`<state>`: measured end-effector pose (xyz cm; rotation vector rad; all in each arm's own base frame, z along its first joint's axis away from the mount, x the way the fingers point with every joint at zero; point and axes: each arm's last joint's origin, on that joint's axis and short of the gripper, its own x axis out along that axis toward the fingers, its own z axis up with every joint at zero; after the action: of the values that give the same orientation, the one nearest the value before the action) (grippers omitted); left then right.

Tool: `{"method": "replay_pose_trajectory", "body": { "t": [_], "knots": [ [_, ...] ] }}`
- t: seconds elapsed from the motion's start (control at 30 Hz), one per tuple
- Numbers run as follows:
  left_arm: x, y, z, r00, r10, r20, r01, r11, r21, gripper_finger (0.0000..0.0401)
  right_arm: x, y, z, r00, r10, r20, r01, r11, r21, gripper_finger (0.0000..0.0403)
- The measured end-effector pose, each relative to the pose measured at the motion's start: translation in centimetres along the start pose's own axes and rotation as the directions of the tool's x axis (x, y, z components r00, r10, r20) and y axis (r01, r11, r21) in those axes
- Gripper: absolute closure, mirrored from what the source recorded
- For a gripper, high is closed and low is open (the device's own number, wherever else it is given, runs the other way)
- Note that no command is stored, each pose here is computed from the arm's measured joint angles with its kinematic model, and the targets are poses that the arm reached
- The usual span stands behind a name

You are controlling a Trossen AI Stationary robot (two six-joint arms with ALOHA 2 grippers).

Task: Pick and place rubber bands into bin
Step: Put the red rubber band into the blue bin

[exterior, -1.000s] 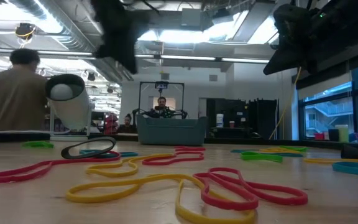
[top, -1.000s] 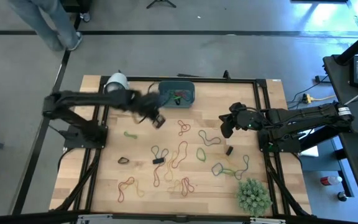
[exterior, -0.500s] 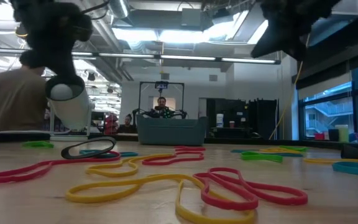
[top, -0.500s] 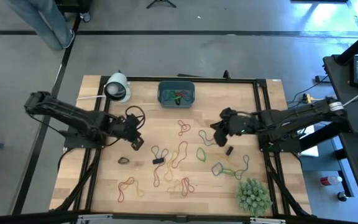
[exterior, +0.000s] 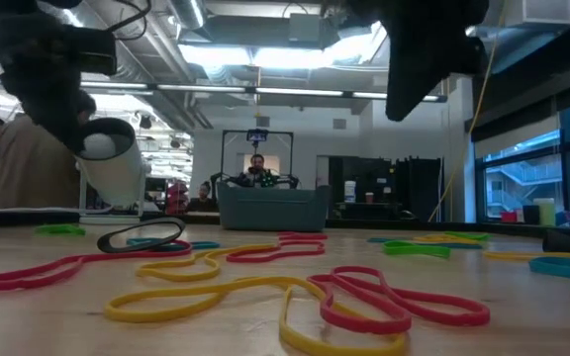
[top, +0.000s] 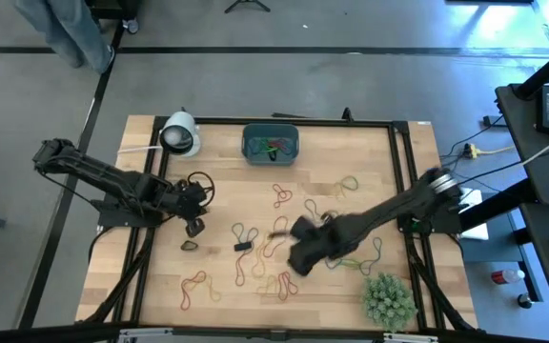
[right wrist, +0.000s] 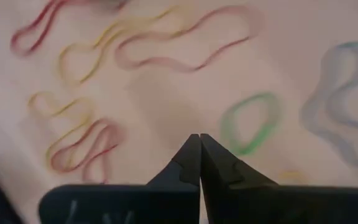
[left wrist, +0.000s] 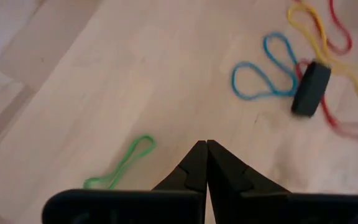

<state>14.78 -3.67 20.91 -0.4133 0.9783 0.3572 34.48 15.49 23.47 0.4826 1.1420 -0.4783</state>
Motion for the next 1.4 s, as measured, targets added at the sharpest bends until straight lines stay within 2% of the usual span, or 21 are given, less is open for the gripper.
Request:
{"method": "replay_pose_trajectory", "body": {
  "t": [0.17, 0.33, 0.63, 0.83, 1.0, 1.07, 1.13, 1.2, 1.33, 1.4],
  "knots": [
    [-0.1, -0.1, 0.0, 0.999, -0.038, -0.021, 0.04, 0.996, 0.083, 0.0399, 1.9, 4.2, -0.6, 0.995, 0.043, -0.088, -0.046, 0.999, -0.03, 0.0379],
    [-0.2, -0.1, -0.1, 0.998, -0.057, -0.032, 0.061, 0.991, 0.122, 0.0399, 3.5, 6.4, -0.6, 0.99, 0.068, -0.127, -0.068, 0.998, 0.005, 0.0348],
    [-0.2, -0.1, -0.1, 0.998, -0.06, -0.037, 0.064, 0.99, 0.125, 0.0399, 7.2, 7.2, -1.4, 0.975, 0.04, -0.217, -0.028, 0.998, 0.057, 0.0284],
    [-0.2, -0.1, -0.1, 0.998, -0.06, -0.037, 0.064, 0.99, 0.129, 0.0399, 9.0, 7.3, -1.8, 0.973, 0.013, -0.228, -0.001, 0.999, 0.053, 0.0266],
    [-0.2, -0.1, -0.1, 0.998, -0.06, -0.036, 0.065, 0.989, 0.136, 0.0399, 10.8, 7.4, -2.2, 0.971, -0.019, -0.237, 0.033, 0.998, 0.055, 0.028],
    [-0.2, -0.2, -0.1, 0.997, -0.063, -0.034, 0.067, 0.989, 0.135, 0.0399, 11.5, 7.2, -2.5, 0.968, -0.047, -0.246, 0.061, 0.997, 0.05, 0.0303],
    [-0.2, -0.2, 0.0, 0.997, -0.065, -0.032, 0.069, 0.989, 0.134, 0.0399, 11.7, 7.1, -2.6, 0.965, -0.065, -0.254, 0.078, 0.996, 0.043, 0.0346],
    [-0.2, -0.2, 0.0, 0.997, -0.065, -0.032, 0.069, 0.989, 0.134, 0.0399, 11.6, 7.0, -2.7, 0.963, -0.071, -0.261, 0.078, 0.997, 0.018, 0.0386],
    [-0.2, -0.2, 0.0, 0.997, -0.067, -0.028, 0.07, 0.989, 0.133, 0.0399, 10.1, 6.6, -1.6, 0.965, -0.045, -0.257, 0.038, 0.999, -0.032, 0.0395],
    [-0.2, -0.3, 0.1, 0.997, -0.075, -0.019, 0.077, 0.989, 0.128, 0.0399, 9.0, 5.8, -0.8, 0.962, -0.065, -0.265, 0.051, 0.997, -0.062, 0.0399]
  ]
}}
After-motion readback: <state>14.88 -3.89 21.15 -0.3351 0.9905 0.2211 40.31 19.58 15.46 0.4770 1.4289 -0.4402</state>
